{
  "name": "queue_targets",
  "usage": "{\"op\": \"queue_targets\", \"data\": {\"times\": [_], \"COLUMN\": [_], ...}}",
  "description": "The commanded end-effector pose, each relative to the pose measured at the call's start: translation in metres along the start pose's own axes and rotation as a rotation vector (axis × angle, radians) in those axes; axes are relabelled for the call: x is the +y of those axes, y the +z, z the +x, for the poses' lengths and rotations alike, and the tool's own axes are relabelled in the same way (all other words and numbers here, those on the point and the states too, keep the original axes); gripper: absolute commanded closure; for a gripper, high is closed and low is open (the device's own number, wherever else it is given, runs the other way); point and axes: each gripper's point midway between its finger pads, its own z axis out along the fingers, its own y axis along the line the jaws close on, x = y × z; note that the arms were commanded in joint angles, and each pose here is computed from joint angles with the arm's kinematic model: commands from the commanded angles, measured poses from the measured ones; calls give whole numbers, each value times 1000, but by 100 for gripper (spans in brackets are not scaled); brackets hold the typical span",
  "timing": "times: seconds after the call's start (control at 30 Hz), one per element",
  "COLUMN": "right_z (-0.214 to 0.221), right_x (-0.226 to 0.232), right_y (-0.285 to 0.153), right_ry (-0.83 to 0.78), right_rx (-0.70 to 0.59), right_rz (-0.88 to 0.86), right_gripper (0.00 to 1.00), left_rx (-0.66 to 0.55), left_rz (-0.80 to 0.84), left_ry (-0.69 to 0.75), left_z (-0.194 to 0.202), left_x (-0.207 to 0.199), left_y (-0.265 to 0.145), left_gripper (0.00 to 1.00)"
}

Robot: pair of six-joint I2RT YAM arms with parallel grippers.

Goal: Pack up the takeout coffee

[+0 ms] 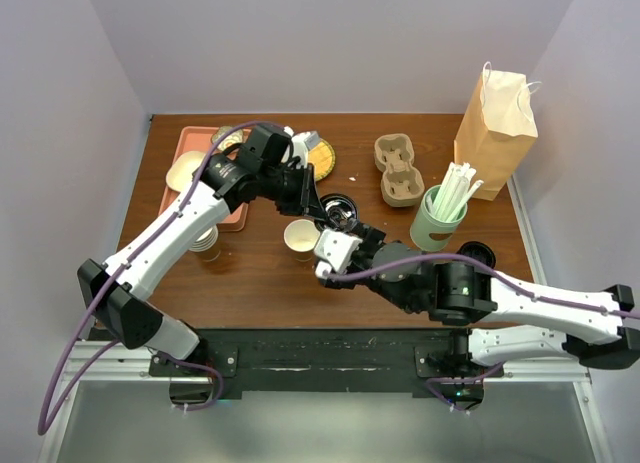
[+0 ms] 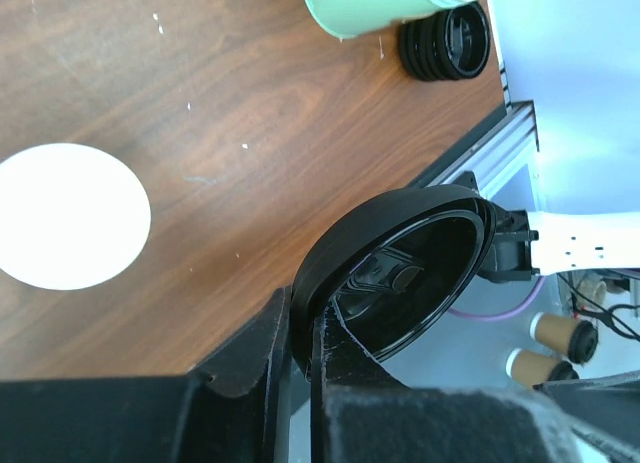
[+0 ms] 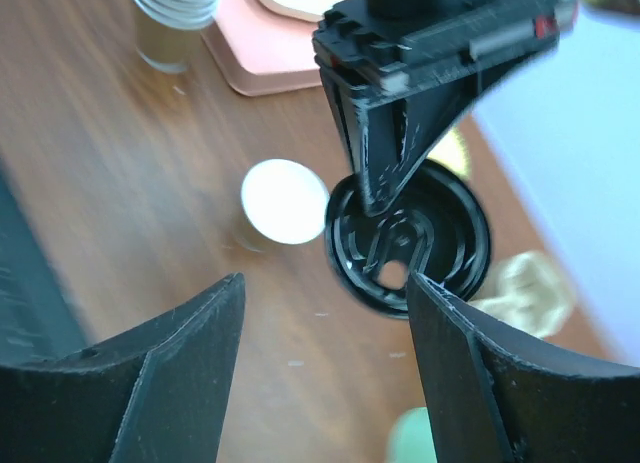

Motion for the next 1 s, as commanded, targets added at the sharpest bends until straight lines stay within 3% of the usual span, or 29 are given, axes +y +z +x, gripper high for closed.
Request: {"op": "queue_targets", "data": {"times": [0.0,0.33,0.77,0.97], "right_z": [-9,-1,6,19], "right_x": [-22,-9,27,29], "right_y": [1,22,26,32], "right_ry": [-267,-480,-486,-498], "right_rx": [-17,30,18,51], "right_rz": [135,104,-99,-74], "right_gripper": [30,31,33,34], "left_rx": [40,69,80,76], "left_rz": [37,19,7,13], "left_ry": [-46,-68,-75,-83], "left_z": [7,16,17,15], "left_x": [-13,-10,-7,-10], "left_y": [-10,-13,-12,-14], "left_gripper": [100,100,100,100]}}
